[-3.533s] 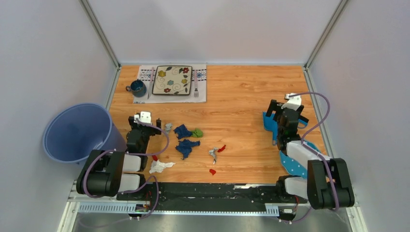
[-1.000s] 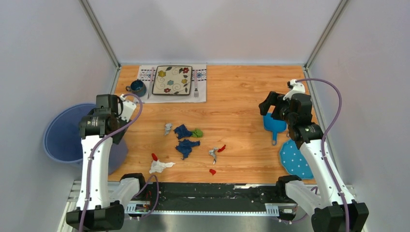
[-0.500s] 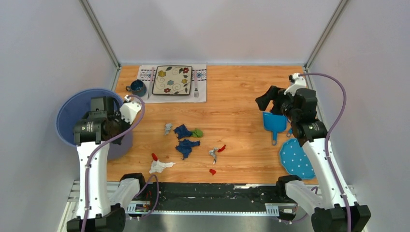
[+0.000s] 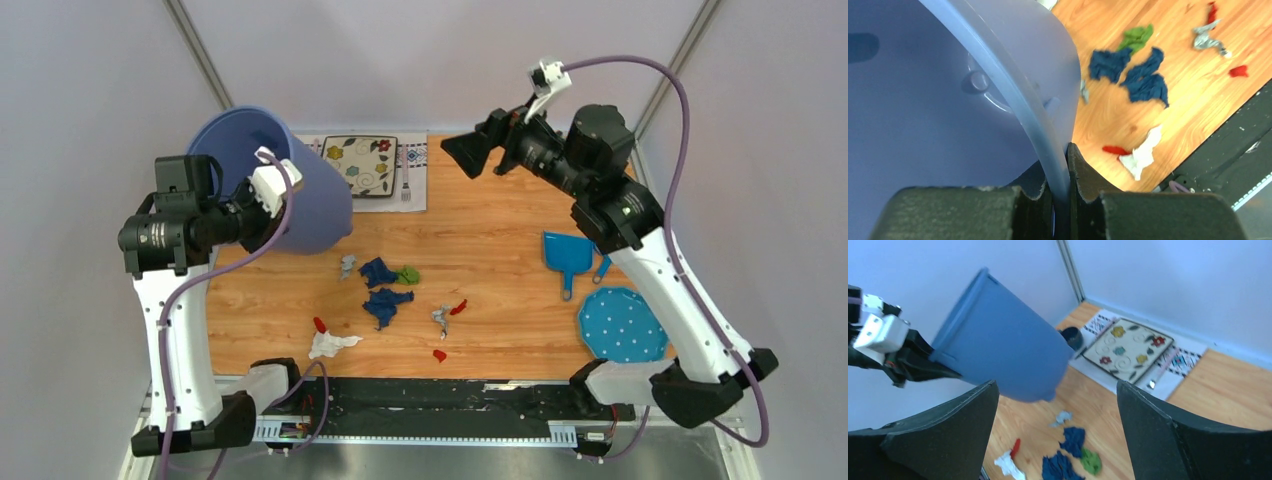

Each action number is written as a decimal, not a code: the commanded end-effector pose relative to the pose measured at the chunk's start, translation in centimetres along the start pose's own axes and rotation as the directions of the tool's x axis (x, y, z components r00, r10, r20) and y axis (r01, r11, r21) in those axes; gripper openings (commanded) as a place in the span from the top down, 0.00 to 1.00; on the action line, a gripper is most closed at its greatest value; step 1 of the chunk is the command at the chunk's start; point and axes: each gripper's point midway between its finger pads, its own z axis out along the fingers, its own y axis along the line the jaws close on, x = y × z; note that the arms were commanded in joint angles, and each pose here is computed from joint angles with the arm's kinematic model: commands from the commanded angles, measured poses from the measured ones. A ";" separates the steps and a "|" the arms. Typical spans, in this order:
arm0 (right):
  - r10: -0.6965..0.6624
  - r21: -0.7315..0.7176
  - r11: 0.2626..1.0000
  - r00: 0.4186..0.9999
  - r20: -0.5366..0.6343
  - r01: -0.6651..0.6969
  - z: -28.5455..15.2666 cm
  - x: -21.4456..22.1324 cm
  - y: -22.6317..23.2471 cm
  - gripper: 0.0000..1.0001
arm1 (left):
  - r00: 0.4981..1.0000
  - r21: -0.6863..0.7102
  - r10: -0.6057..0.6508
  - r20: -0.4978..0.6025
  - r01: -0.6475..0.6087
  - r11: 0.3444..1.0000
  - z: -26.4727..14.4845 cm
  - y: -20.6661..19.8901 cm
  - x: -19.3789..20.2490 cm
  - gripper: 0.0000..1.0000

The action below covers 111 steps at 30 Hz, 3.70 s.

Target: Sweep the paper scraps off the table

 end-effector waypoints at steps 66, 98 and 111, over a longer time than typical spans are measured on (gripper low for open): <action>0.115 0.712 0.693 0.959 -0.261 0.111 -1.2 0.4 -29.1 1.00 | 0.909 -0.161 0.393 0.137 -0.371 0.915 10.1 -7.4 -16.6 0.16; -0.004 0.864 0.496 0.995 -0.097 0.087 -8.2 -7.5 -32.9 0.01 | 0.967 -0.018 0.243 -0.072 -0.245 0.969 16.8 -7.8 -6.2 0.14; 0.059 0.871 0.480 0.987 -0.147 0.101 -16.6 4.5 -24.3 0.01 | 0.981 -0.049 0.107 -0.160 -0.116 0.992 20.6 -7.8 -1.0 0.13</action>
